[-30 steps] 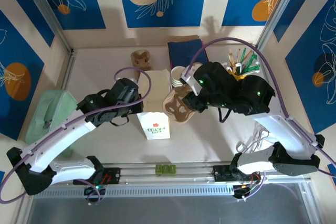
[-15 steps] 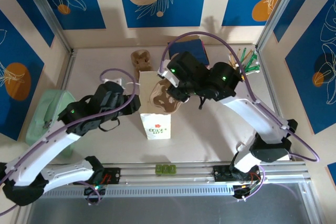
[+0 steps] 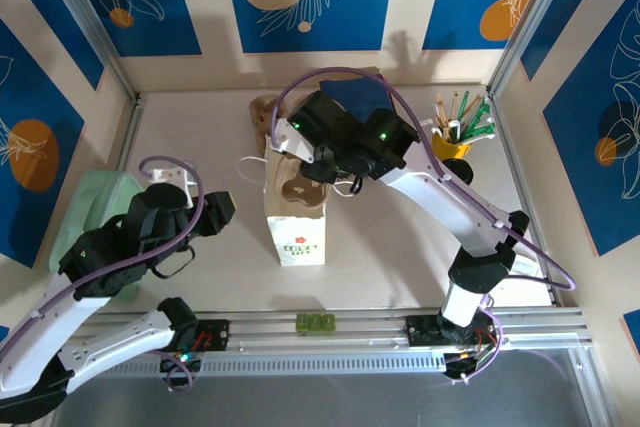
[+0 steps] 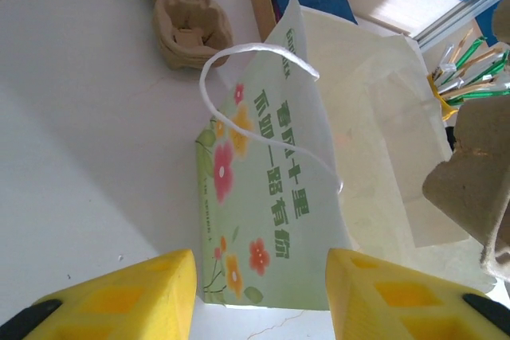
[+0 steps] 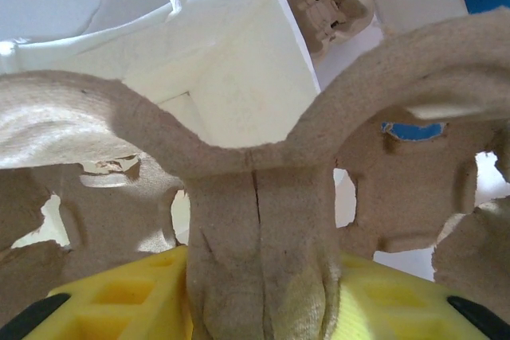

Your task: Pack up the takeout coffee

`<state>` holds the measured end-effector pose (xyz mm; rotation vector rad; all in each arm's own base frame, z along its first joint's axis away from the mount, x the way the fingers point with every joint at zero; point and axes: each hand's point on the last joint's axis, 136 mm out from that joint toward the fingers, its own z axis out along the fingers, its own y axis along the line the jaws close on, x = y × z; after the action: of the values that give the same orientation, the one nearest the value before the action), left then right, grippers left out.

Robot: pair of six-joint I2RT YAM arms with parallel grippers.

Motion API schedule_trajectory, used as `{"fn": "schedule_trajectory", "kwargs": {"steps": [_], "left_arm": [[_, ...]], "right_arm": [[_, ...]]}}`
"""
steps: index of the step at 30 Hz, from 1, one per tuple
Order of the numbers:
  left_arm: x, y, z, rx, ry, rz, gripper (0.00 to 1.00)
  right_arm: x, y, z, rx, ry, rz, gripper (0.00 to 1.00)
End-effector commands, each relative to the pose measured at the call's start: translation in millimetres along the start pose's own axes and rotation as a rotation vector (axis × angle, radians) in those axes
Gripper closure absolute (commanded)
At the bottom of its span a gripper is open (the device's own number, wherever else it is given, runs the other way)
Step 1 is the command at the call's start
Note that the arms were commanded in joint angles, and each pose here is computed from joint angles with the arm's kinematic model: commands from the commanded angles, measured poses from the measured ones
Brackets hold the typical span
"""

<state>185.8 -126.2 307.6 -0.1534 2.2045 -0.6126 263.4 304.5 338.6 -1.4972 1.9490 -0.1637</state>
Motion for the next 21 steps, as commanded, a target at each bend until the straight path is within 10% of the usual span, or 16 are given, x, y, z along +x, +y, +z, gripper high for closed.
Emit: {"fn": "schedule_trajectory", "kwargs": {"steps": [1,21], "left_arm": [[3.3,8.7,0.7,-0.031,-0.004,0.015,0.54],[4.5,20.0,-2.5,-0.048,-0.036,0.015,0.53]], "right_arm": [[-10.4,-3.5,-0.2,0.024,-0.022,-0.109,0.58],[-12.1,35.7,37.1,-0.109,0.038,-0.212,0.57]]}}
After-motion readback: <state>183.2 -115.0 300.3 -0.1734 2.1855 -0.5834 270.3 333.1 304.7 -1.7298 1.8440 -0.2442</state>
